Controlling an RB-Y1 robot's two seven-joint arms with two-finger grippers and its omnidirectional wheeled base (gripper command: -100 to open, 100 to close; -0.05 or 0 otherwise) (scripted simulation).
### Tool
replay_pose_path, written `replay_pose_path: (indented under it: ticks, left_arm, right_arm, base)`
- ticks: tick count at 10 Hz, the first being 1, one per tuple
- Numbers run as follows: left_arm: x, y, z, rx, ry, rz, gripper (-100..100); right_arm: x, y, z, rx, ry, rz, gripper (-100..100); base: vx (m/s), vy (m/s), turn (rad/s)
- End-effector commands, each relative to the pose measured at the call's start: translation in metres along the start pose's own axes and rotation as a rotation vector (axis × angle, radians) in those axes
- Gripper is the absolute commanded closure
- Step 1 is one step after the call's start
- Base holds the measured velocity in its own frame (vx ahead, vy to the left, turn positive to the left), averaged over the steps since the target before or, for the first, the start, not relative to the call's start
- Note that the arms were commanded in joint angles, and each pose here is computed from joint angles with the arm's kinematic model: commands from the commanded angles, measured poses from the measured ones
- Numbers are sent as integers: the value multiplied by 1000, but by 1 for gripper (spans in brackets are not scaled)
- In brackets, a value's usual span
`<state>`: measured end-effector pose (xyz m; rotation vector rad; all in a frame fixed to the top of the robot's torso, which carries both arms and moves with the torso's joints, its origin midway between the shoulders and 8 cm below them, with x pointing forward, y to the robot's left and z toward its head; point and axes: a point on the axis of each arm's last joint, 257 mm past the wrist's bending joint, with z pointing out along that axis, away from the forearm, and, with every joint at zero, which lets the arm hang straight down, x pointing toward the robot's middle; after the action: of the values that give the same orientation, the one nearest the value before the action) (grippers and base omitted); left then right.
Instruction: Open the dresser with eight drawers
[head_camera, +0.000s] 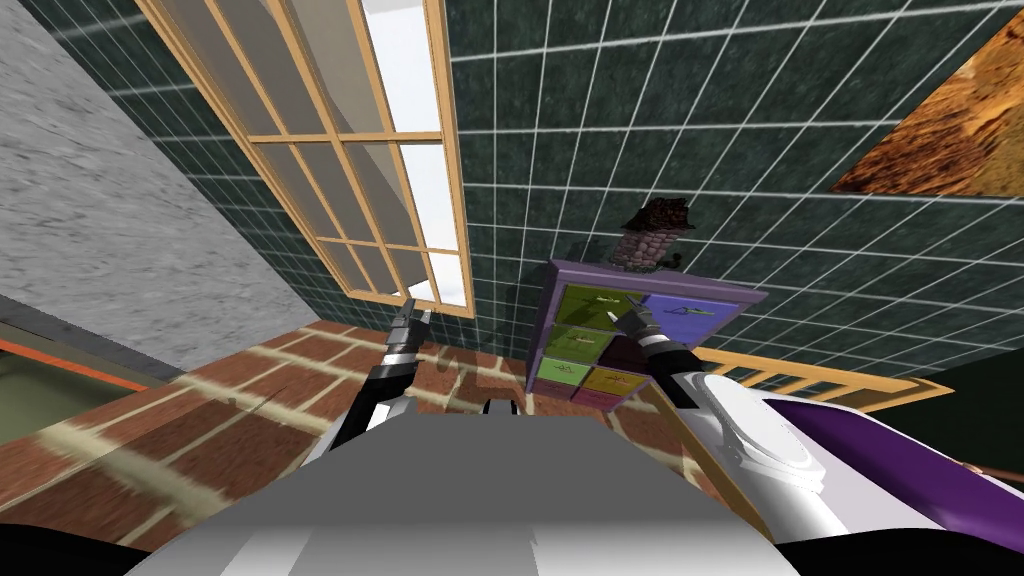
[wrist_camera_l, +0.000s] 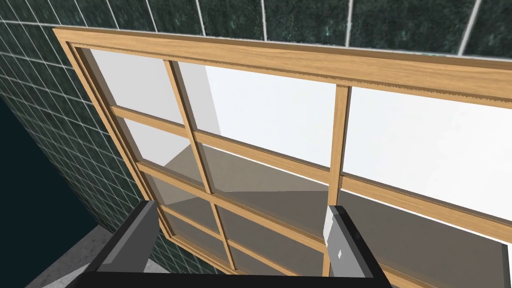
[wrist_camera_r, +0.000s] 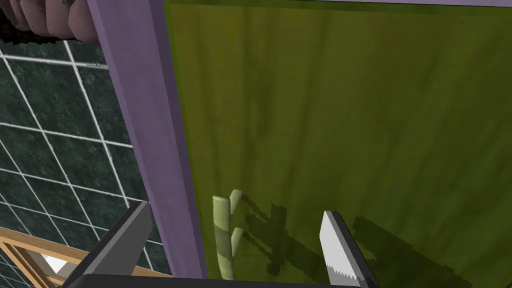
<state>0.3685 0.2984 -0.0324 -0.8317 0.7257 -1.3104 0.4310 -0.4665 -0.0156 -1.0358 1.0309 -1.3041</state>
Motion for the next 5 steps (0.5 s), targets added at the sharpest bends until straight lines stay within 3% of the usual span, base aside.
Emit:
replay_pose_path:
  ticks: [1, 3, 5]
  left_arm:
    - [0, 0, 0, 0, 0, 0, 0]
    - [0, 0, 0, 0, 0, 0, 0]
    - [0, 0, 0, 0, 0, 0, 0]
  right_arm:
    - [-4, 6, -1, 0, 2, 3, 100]
    - [-4, -5, 0, 10, -9, 2, 100]
    - [-5, -5, -2, 2, -20, 5, 100]
  base:
    - [-39, -25, 20]
    - [-64, 9, -34]
    - [-188, 56, -70]
